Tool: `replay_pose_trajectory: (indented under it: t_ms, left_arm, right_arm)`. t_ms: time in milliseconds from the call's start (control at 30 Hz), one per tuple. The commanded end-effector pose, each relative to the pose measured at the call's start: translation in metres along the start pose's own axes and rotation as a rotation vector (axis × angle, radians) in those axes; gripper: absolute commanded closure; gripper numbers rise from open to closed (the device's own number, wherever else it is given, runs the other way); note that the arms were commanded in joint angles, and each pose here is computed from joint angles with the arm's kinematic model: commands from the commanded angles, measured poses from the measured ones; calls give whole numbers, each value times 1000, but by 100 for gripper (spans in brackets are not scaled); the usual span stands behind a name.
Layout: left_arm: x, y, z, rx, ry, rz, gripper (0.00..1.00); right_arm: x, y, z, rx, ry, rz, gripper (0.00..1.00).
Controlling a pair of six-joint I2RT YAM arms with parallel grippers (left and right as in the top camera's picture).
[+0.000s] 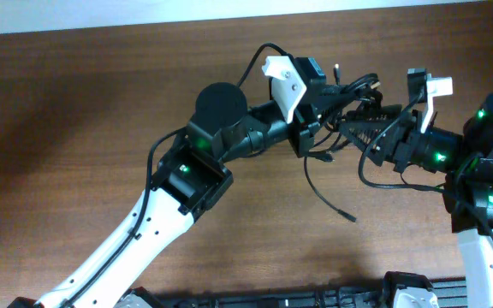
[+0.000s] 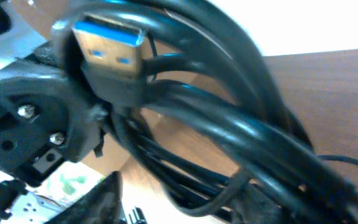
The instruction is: Untangle cables
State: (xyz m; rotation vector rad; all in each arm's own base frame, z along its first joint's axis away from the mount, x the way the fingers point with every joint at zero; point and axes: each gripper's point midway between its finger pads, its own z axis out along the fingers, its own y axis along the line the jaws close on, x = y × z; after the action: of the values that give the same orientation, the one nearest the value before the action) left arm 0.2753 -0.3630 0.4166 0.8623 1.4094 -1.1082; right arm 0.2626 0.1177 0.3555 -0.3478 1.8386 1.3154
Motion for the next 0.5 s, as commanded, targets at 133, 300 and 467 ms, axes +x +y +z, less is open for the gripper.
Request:
replay_pose_trajectory:
  t_ms: [133,300,467]
  left_arm:
    - [-15,-5,-4,-4,-34,34,100]
    - [-16,16,-5,-124,-42,78,100]
    - [-31,45,-17,-226,-91,104,100]
  right_arm:
    - [-1,4,1,-20,8,-7,96]
    - [1,10,1,-53,21,-7,96]
    - [13,3,1,-31,46,40,96]
